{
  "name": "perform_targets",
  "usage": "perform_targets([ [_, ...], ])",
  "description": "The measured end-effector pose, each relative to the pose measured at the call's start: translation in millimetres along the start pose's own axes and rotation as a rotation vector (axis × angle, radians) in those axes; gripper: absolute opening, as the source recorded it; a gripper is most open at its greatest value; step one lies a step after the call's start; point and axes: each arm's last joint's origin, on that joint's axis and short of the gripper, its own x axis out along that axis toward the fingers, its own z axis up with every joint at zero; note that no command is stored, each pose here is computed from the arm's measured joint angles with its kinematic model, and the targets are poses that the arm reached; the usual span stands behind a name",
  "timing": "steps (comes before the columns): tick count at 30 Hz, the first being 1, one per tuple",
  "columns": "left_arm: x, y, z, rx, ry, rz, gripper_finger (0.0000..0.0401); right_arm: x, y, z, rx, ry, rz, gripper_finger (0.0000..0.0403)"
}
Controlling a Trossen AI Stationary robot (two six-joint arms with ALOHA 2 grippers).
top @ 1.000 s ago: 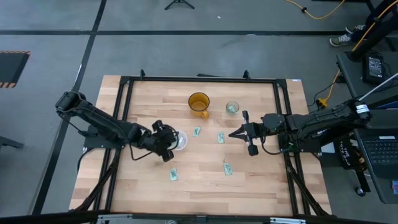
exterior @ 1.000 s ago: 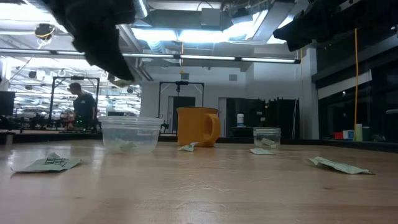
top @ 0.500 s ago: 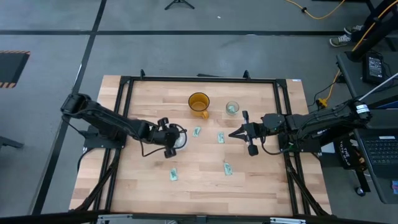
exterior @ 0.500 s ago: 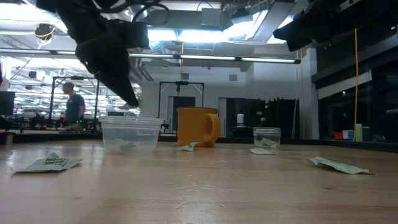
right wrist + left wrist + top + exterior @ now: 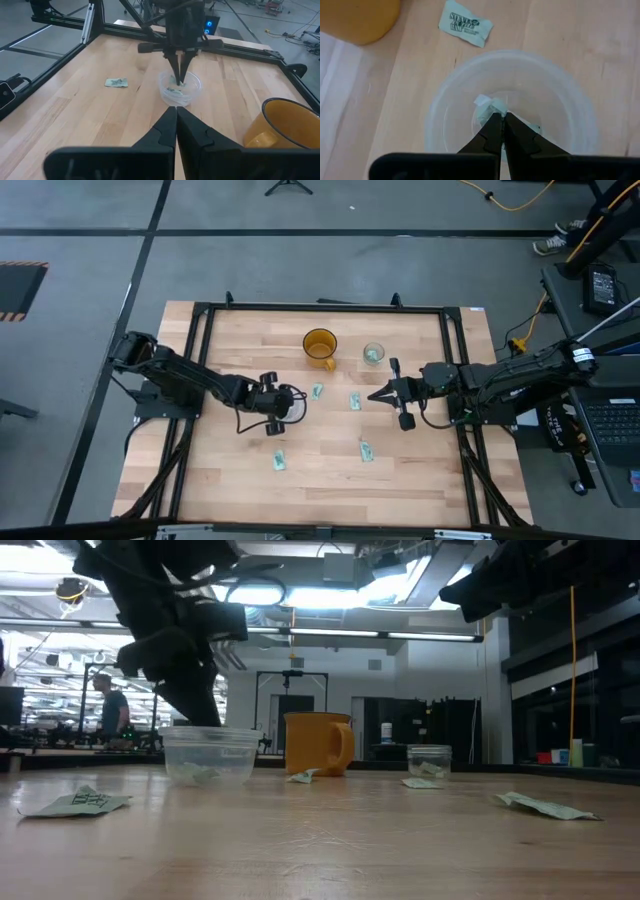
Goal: Pick and place Stevia / Truvia into bins
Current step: Put the stevia packet into the transparent container
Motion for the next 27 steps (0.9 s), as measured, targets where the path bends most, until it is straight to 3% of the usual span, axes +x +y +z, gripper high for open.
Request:
perform_targets([
  [7, 3.8, 9.2, 2.8, -0.011, 0.007, 0.01, 0.0008, 0.0, 0.0, 0.0, 0.0, 0.0, 0.0, 0.0016],
  [19, 5.2, 12.3, 9.4, -0.045, -0.043, -0.003, 0.0071, 0.0, -0.1, 0.1, 0.0, -0.001, 0.0, 0.0016],
  [27, 5.2, 12.2, 9.4, -0.045, -0.043, -0.005, 0.0083, 0.0, 0.0, 0.1, 0.0, -0.001, 0.0, 0.0016],
])
